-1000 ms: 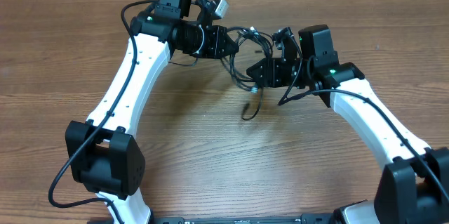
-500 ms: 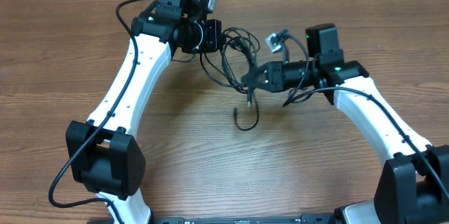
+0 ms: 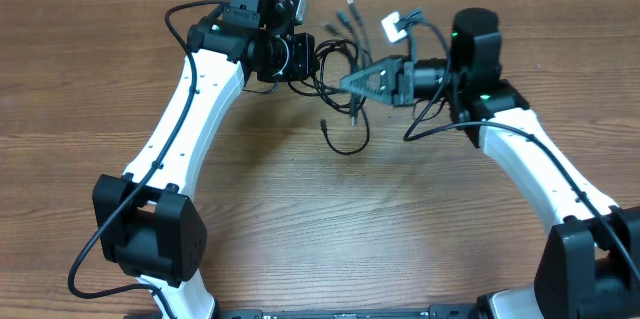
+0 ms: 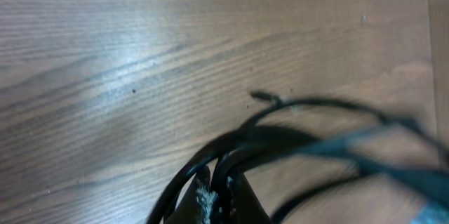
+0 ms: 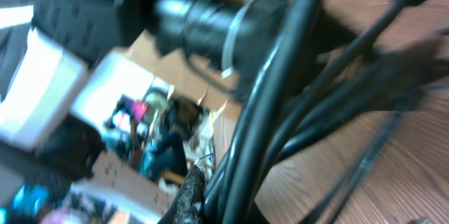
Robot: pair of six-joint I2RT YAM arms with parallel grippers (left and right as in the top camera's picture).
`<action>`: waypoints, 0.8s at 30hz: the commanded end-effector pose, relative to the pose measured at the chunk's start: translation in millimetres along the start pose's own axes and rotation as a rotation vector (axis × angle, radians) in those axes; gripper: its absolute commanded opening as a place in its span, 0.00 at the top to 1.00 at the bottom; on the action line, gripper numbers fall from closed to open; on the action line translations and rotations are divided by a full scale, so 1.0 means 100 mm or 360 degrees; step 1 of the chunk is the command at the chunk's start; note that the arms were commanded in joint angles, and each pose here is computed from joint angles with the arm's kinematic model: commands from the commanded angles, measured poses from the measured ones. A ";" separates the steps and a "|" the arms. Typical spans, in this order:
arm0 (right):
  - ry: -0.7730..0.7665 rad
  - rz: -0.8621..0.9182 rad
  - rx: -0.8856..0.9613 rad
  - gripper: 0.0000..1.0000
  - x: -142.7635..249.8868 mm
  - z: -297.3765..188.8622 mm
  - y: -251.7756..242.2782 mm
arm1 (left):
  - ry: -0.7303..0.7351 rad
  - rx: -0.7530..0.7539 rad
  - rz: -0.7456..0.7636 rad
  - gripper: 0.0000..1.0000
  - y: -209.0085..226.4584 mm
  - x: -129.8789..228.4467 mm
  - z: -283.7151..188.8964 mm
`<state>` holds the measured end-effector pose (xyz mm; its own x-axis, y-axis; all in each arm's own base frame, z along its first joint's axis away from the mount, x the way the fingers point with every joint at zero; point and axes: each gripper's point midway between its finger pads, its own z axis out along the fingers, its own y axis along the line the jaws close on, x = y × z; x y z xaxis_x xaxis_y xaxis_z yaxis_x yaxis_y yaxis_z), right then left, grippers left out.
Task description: Untangle cables
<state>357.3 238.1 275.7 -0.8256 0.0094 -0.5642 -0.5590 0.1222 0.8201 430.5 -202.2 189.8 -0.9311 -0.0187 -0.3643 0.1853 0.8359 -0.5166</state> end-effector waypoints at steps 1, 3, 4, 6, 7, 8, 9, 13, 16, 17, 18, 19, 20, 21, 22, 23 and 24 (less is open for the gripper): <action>-0.0294 0.0192 0.0251 0.96 -0.39 -0.30 -0.11 | 0.0105 0.0082 0.0104 0.96 0.02 0.14 0.04; -0.0380 0.0296 0.0378 0.96 -0.43 -0.40 -0.30 | 0.0127 0.0119 0.0126 0.96 -0.01 0.17 0.03; -0.0409 0.0348 0.0442 0.96 -0.42 -0.43 -0.39 | 0.0134 0.0151 0.0144 0.96 -0.05 0.18 0.03; -0.0498 0.0598 0.0710 0.86 -0.31 -0.56 -0.74 | 0.0134 0.0183 0.0166 0.96 -0.08 0.18 0.03; -0.0518 0.0667 0.0806 0.57 -0.25 -0.62 -0.86 | 0.0130 0.0182 0.0169 0.96 -0.08 0.17 0.03; -0.0528 0.0770 0.0937 0.44 -0.13 -0.69 -1.00 | 0.0114 0.0188 0.0196 0.96 -0.08 0.15 0.03; -0.0523 0.0815 0.1008 0.36 -0.06 -0.73 -1.07 | 0.0094 0.0197 0.0229 0.96 -0.10 0.12 0.03; -0.0438 0.0731 0.1130 0.08 0.07 -0.79 -1.15 | -0.0021 0.0287 0.0497 0.96 -0.27 -0.02 -0.02; -0.0341 0.0568 0.1195 0.03 0.05 -0.83 -1.09 | -0.0102 0.0339 0.0650 0.96 -0.47 -0.11 -0.15; -0.0329 0.0547 0.1202 0.03 0.04 -0.83 -1.07 | -0.0122 0.0360 0.0682 0.96 -0.53 -0.13 -0.19; -0.0295 0.0481 0.1210 0.03 0.00 -0.84 -1.00 | -0.0161 0.0393 0.0727 0.96 -0.63 -0.17 -0.27; -0.0270 0.0429 0.1213 0.03 -0.04 -0.85 -0.95 | -0.0192 0.0404 0.0746 0.96 -0.69 -0.19 -0.34; -0.0240 0.0366 0.1218 0.03 -0.08 -0.85 -0.89 | -0.0218 0.0415 0.0748 0.96 -0.73 -0.21 -0.40; -0.0195 0.0294 0.1211 0.04 -0.11 -0.85 -0.79 | -0.0262 0.0426 0.0732 0.96 -0.79 -0.25 -0.49; -0.0116 0.0173 0.1177 0.10 -0.16 -0.83 -0.61 | -0.0333 0.0446 0.0685 0.96 -0.88 -0.31 -0.66; -0.0103 0.0155 0.1176 0.11 -0.17 -0.84 -0.58 | -0.0357 0.0454 0.0677 0.96 -0.90 -0.33 -0.72; -0.0076 0.0130 0.1178 0.17 -0.19 -0.84 -0.50 | -0.0407 0.0467 0.0644 0.96 -0.96 -0.37 -0.85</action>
<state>395.1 145.0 210.1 -0.9079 0.2227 -0.3552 -0.0779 0.7430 0.6648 433.5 -233.4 239.7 -0.7426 0.2034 -0.6381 0.5848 0.6612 -0.4699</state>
